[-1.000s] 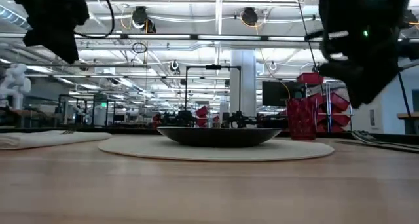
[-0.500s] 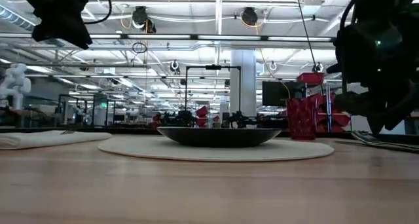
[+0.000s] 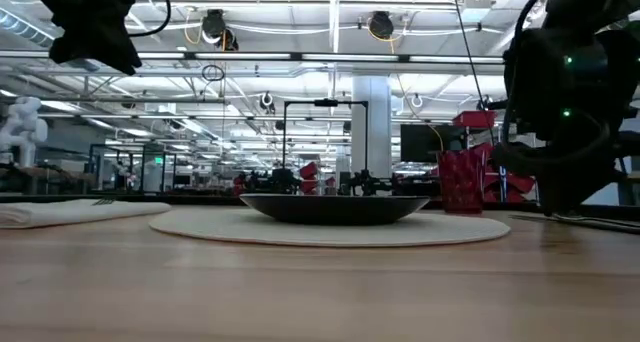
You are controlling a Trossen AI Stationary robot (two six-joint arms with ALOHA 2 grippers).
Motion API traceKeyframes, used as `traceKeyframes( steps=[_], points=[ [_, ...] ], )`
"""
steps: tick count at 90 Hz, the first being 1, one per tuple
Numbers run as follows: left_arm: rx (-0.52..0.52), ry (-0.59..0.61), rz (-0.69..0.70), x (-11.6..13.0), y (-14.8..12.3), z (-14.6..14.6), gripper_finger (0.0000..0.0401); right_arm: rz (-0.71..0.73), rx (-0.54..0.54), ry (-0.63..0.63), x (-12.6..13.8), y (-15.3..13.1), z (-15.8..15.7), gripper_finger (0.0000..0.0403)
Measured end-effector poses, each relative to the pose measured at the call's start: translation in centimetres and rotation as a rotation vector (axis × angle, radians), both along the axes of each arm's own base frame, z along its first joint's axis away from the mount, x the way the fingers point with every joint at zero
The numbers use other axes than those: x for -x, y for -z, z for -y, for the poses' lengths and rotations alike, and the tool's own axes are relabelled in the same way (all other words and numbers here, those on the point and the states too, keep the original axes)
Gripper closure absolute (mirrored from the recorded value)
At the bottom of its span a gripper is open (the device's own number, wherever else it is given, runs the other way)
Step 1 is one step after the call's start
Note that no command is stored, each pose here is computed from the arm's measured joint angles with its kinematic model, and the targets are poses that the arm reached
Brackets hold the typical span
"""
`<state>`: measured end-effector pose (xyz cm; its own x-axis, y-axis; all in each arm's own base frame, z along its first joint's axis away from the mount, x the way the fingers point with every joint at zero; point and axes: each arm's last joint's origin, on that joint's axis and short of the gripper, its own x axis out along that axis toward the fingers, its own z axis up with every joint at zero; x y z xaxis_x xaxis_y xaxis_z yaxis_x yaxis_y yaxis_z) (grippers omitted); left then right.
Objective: Set table place
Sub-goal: Adjust the knife beside the table placemat
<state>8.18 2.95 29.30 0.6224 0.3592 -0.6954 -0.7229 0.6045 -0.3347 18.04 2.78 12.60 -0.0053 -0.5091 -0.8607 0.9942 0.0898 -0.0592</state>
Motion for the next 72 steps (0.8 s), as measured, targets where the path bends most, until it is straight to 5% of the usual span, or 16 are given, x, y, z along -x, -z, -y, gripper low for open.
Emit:
traceKeyframes(
  steps=[37,72],
  points=[
    [0.0,0.0,0.0,0.0,0.0,0.0,0.0318,0.028,-0.05,-0.034,-0.5,0.1,-0.2,0.0383],
    [-0.001,-0.001,-0.001,0.0,0.0,0.0,0.0318,0.101,-0.03,-0.023,-1.7,0.5,0.4,0.0387]
  ],
)
